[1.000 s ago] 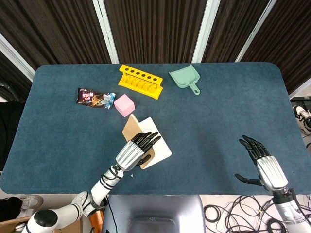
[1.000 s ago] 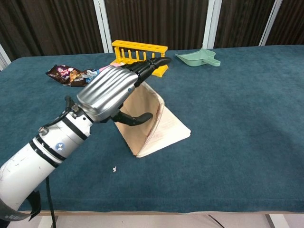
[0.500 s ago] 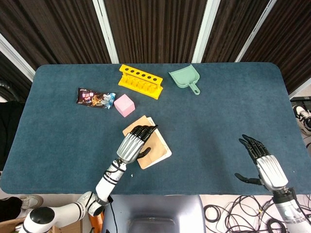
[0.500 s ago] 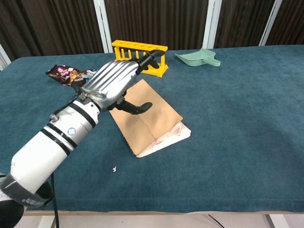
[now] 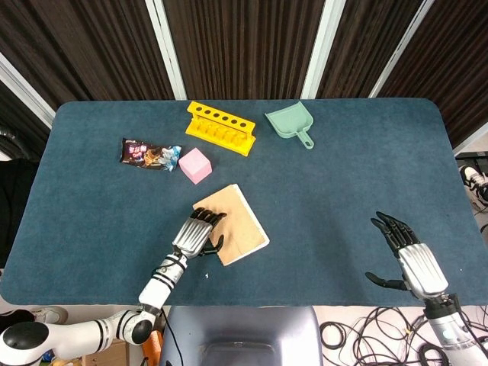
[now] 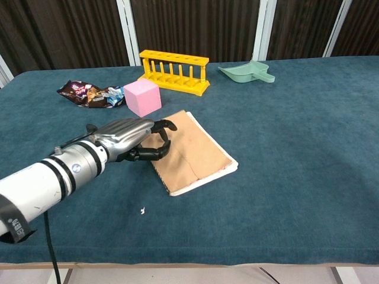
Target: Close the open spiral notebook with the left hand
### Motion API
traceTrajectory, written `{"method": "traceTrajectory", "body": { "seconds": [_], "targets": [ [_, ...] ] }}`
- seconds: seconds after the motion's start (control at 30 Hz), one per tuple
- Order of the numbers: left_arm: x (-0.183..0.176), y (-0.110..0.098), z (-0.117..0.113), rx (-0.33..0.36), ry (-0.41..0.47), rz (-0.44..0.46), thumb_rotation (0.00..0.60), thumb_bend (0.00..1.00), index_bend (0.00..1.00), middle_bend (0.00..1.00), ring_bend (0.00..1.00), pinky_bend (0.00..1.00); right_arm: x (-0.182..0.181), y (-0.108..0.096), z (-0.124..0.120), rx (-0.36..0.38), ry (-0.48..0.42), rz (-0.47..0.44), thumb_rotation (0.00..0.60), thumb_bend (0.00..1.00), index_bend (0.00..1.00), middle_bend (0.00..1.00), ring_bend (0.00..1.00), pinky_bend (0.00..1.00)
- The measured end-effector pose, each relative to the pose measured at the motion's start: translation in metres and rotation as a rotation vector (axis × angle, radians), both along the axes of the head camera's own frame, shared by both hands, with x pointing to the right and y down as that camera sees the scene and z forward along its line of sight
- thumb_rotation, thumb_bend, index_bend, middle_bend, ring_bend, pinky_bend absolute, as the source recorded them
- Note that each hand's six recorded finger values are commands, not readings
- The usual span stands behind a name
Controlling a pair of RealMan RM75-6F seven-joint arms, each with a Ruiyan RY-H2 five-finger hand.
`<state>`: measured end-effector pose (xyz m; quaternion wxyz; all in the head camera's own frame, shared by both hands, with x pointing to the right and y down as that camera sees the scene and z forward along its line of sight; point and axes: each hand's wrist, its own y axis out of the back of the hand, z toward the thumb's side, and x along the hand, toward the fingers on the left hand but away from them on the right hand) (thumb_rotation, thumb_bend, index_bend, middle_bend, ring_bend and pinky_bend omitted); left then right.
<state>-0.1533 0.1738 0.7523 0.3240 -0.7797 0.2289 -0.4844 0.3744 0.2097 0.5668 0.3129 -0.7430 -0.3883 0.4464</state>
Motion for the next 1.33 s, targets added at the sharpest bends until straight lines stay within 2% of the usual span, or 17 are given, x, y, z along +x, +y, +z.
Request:
{"method": "traceTrajectory", "body": {
  "seconds": [0.13, 0.3, 0.4, 0.5, 0.6, 0.67, 0.77, 0.8, 0.87, 0.93, 1.03, 1.13, 1.33],
  "targets": [
    [0.011, 0.002, 0.007, -0.025, -0.028, 0.031, 0.100, 0.55, 0.15, 0.25, 0.11, 0.09, 0.002, 0.001, 0.000, -0.001, 0.003, 0.006, 0.600, 0.00, 0.09, 0.02, 0.04, 0.13],
    [0.018, 0.001, 0.006, -0.001, -0.034, 0.047, 0.104, 0.54, 0.14, 0.25, 0.11, 0.09, 0.005, 0.002, -0.001, 0.000, 0.004, 0.012, 0.600, 0.00, 0.09, 0.02, 0.04, 0.13],
    [0.017, 0.001, 0.002, -0.003, -0.024, 0.043, 0.099, 0.49, 0.12, 0.24, 0.11, 0.09, 0.007, 0.003, -0.002, 0.001, 0.006, 0.021, 0.600, 0.00, 0.09, 0.02, 0.04, 0.13],
    [0.009, -0.004, -0.010, 0.024, 0.008, 0.001, 0.105, 0.44, 0.11, 0.24, 0.12, 0.09, 0.013, 0.003, -0.003, 0.000, 0.016, 0.030, 0.600, 0.00, 0.09, 0.02, 0.04, 0.13],
    [-0.019, -0.017, -0.033, 0.094, 0.037, -0.075, 0.120, 0.40, 0.11, 0.24, 0.15, 0.09, 0.019, 0.002, -0.004, -0.001, 0.032, 0.039, 0.600, 0.00, 0.09, 0.02, 0.04, 0.13],
    [-0.053, -0.028, -0.051, 0.160, 0.026, -0.135, 0.170, 0.39, 0.11, 0.24, 0.16, 0.10, 0.023, 0.001, -0.004, -0.002, 0.046, 0.046, 0.600, 0.00, 0.08, 0.02, 0.04, 0.13],
    [-0.112, -0.038, -0.077, 0.235, -0.025, -0.213, 0.323, 0.39, 0.12, 0.24, 0.15, 0.10, 0.030, -0.001, -0.002, -0.011, 0.072, 0.057, 0.600, 0.00, 0.04, 0.02, 0.03, 0.12],
    [-0.130, -0.039, -0.084, 0.248, -0.046, -0.231, 0.366, 0.39, 0.12, 0.23, 0.14, 0.10, 0.032, -0.001, -0.001, -0.016, 0.079, 0.059, 0.600, 0.00, 0.02, 0.02, 0.02, 0.10],
    [-0.174, -0.036, -0.101, 0.266, -0.099, -0.272, 0.489, 0.39, 0.12, 0.22, 0.13, 0.10, 0.038, -0.003, 0.000, -0.029, 0.097, 0.064, 0.600, 0.00, 0.00, 0.03, 0.00, 0.07],
    [-0.218, -0.026, -0.121, 0.276, -0.155, -0.317, 0.599, 0.39, 0.12, 0.21, 0.12, 0.10, 0.041, -0.006, -0.001, -0.029, 0.104, 0.070, 0.600, 0.00, 0.00, 0.03, 0.00, 0.05],
    [-0.272, -0.001, -0.147, 0.292, -0.226, -0.386, 0.600, 0.39, 0.12, 0.21, 0.12, 0.10, 0.042, -0.008, -0.002, -0.027, 0.104, 0.073, 0.600, 0.00, 0.00, 0.03, 0.00, 0.05],
    [-0.304, 0.033, -0.166, 0.309, -0.269, -0.442, 0.600, 0.39, 0.11, 0.20, 0.12, 0.10, 0.043, -0.004, -0.004, -0.023, 0.113, 0.074, 0.600, 0.00, 0.00, 0.03, 0.00, 0.05],
    [-0.335, 0.093, -0.198, 0.347, -0.276, -0.519, 0.600, 0.38, 0.11, 0.20, 0.12, 0.10, 0.037, 0.004, -0.005, -0.023, 0.100, 0.054, 0.600, 0.00, 0.00, 0.03, 0.00, 0.05]
  ]
}}
